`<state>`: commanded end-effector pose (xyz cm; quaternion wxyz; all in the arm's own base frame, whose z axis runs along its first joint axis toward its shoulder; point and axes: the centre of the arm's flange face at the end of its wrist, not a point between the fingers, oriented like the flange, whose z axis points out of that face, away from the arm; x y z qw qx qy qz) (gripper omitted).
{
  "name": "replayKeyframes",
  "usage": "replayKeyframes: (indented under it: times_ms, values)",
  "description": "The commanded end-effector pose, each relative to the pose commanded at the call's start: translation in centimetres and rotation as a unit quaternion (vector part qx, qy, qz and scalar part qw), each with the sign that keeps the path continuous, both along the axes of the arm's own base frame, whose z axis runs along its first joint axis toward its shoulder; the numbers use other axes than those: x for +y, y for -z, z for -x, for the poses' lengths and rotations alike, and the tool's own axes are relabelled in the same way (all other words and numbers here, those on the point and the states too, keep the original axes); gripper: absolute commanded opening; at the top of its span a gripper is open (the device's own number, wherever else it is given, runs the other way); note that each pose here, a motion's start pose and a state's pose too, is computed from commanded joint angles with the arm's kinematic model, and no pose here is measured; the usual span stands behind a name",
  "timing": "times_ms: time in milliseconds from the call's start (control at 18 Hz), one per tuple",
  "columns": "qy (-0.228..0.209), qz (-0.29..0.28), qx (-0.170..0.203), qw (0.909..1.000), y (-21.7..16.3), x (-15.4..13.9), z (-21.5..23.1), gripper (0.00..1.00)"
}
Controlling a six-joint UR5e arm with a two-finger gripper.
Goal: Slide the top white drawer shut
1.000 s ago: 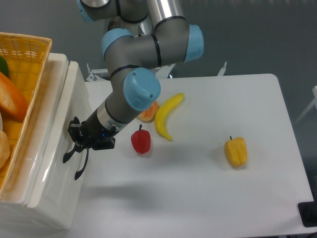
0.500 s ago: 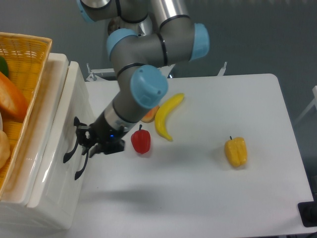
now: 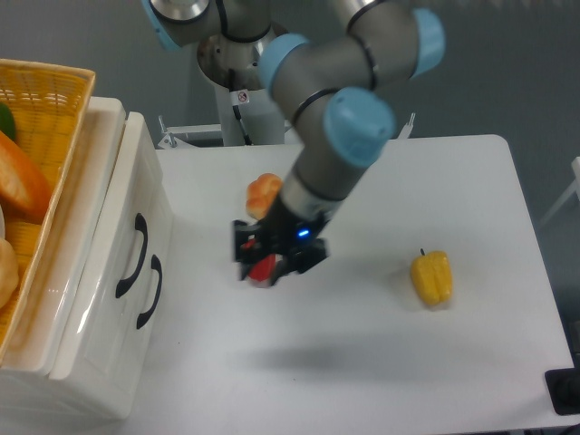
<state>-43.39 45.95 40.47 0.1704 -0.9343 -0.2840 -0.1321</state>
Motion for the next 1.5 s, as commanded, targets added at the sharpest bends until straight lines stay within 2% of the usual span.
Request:
replayKeyframes:
  times_ms: [111,278,333,389,444,556,611,722,833,1000,1167,1278,1389,1500]
  values:
    - [-0.016,0.019,0.01,0.9996,0.3,-1.7,1.6,0.54]
    - [-0.037,0.063,0.031,0.9968,0.8,-4.1,3.5,0.61]
    - [-0.051,0.068,0.031,0.9959,0.9,-5.5,4.7,0.79]
    - [-0.061,0.069,0.029,0.9953,1.1,-6.4,5.5,0.91]
    - [-0.068,0.07,0.029,0.9948,1.1,-7.1,6.1,0.98]
    - [-0.079,0.07,0.031,0.9939,1.0,-8.7,7.3,1.0]
    - [-0.071,0.069,0.036,0.9944,0.9,-9.4,7.8,1.0]
    - [-0.033,0.072,0.052,0.9955,1.1,-10.2,8.4,1.0]
    - [0.03,0.101,0.084,0.9909,1.6,-10.7,8.8,1.0]
    - [0.118,0.137,0.113,0.9769,2.7,-11.2,9.4,1.0]
    - [0.185,0.129,0.156,0.9617,2.7,-11.2,11.0,1.0]
    - [0.222,0.127,0.171,0.9515,3.0,-13.2,12.7,1.0]
    - [0.278,0.123,0.183,0.9349,3.2,-14.2,13.3,1.0]
    - [0.305,0.122,0.19,0.9251,3.4,-15.6,14.2,1.0]
